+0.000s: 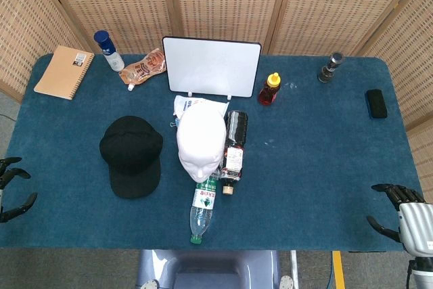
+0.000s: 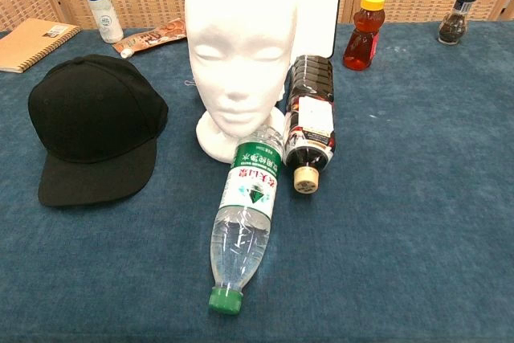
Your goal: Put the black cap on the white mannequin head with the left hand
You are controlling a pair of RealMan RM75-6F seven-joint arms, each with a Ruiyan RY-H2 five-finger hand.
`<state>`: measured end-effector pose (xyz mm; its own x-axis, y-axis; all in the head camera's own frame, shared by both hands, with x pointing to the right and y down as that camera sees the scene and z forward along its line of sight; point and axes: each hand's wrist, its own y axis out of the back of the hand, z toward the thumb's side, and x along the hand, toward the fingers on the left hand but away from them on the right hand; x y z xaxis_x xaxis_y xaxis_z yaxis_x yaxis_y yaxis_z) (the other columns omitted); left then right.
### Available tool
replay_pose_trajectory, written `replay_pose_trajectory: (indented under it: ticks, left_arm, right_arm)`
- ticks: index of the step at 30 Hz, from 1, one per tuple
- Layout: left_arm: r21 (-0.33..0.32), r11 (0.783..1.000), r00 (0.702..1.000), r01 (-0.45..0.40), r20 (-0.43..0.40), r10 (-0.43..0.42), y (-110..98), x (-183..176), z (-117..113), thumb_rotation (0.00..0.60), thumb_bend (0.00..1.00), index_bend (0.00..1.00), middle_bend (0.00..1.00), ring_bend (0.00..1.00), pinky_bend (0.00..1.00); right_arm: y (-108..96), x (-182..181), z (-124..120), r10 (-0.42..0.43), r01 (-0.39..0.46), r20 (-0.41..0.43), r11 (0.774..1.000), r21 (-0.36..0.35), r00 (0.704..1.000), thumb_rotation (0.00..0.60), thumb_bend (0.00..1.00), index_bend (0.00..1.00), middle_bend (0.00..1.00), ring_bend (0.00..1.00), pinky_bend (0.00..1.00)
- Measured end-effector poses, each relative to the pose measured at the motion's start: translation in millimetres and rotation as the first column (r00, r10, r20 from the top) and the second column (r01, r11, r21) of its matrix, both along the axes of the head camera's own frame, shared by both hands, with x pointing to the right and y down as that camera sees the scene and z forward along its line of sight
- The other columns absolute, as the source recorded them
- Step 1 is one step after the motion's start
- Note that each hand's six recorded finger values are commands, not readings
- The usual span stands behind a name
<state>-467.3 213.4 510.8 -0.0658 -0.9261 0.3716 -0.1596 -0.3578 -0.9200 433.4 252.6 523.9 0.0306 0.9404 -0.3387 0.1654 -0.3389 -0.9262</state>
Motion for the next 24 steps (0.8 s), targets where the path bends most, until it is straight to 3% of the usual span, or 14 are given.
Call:
replay_pose_trajectory:
  ticks: [24]
  left_arm:
    - [0.005, 1.0, 1.0, -0.017, -0.004, 0.017, 0.2, 3.5, -3.9, 0.6, 0.24, 0.42, 0.23, 0.17, 0.31]
  right_arm:
    - [2.5, 0.4, 0.3, 0.0, 0.0, 0.01, 1.0, -0.001, 1.0, 0.6, 0.2, 0.32, 0.37, 0.33, 0.32]
